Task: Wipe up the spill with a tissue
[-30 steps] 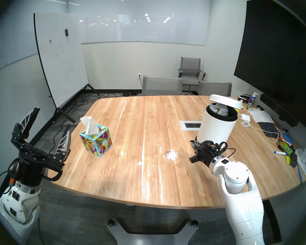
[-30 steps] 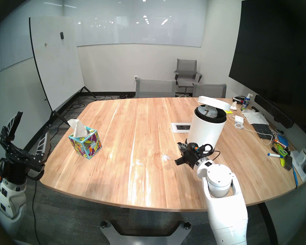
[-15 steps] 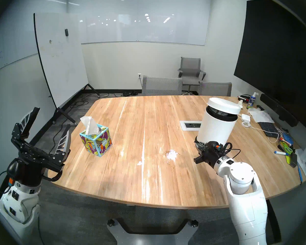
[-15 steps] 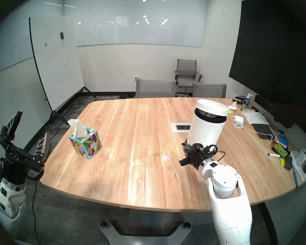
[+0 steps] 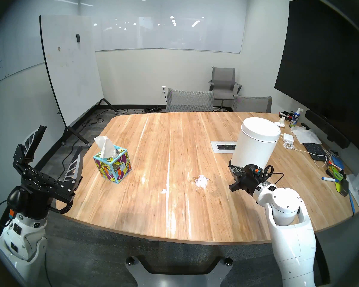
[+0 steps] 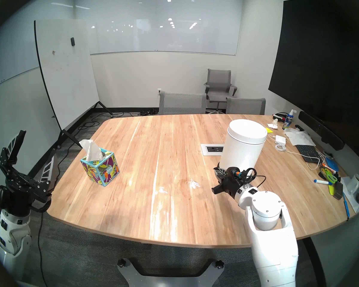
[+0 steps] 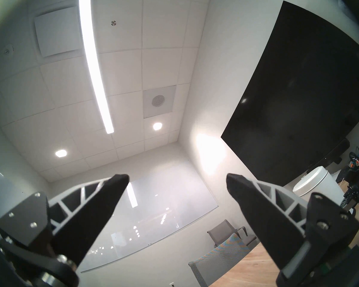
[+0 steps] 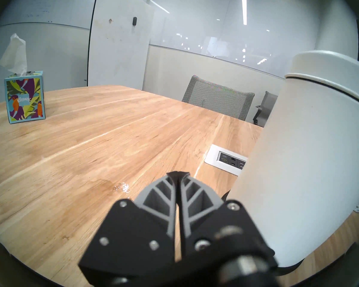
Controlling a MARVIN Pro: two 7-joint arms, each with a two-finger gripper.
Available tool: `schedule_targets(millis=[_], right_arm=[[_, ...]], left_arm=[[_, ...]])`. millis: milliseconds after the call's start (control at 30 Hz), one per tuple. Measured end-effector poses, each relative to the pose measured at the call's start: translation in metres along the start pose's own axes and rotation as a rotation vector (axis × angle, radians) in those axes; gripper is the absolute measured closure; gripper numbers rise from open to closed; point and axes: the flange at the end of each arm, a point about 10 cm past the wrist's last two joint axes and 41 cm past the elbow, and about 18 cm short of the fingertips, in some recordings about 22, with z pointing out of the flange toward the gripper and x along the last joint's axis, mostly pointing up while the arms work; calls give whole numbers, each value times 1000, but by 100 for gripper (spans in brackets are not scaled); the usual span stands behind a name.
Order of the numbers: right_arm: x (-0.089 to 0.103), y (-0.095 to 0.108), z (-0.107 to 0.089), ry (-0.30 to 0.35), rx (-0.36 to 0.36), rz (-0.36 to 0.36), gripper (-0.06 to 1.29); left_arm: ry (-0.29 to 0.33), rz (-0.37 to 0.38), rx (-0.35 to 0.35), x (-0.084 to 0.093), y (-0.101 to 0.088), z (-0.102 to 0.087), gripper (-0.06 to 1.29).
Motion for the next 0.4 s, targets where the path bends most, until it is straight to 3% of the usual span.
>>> schedule_targets(millis=[400], right_arm=[[1, 0, 1, 4, -1, 3, 118]], left_arm=[[23, -14, -8, 1, 0, -2, -3]])
